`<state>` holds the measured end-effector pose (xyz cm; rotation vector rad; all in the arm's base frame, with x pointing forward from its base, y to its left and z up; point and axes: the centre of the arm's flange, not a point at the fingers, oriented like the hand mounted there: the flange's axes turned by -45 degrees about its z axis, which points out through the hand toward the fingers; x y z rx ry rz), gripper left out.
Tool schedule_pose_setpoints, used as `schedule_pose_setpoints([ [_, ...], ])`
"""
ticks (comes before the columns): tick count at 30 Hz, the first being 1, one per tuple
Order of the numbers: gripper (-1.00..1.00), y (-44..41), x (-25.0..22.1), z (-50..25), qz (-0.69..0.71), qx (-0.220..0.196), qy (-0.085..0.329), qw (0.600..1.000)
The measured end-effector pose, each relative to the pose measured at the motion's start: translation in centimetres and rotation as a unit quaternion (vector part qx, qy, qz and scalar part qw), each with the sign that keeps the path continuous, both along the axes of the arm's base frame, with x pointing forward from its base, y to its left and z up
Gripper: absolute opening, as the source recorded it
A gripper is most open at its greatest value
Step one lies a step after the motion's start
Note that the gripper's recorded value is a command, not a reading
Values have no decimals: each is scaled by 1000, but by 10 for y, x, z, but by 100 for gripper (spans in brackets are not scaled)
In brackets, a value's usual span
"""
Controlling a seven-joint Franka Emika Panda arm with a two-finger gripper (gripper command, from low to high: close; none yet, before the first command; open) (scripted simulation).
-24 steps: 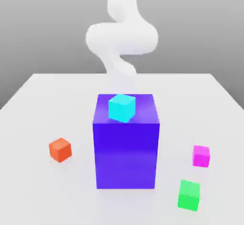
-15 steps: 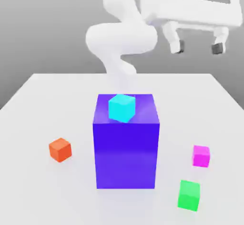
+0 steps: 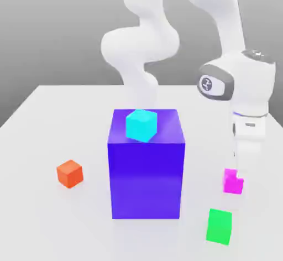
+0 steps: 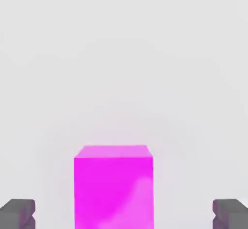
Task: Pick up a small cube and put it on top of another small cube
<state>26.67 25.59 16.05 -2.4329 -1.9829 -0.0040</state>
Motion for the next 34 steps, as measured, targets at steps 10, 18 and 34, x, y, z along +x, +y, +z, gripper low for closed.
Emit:
schedule_pose_setpoints([
  [10, -100, -2, -2, -36, 1, -2, 1, 1000],
  [18, -100, -2, 1, 26, -4, -2, 0, 1000],
  [34, 100, -80, 157, 20, -333, -2, 1, 943],
])
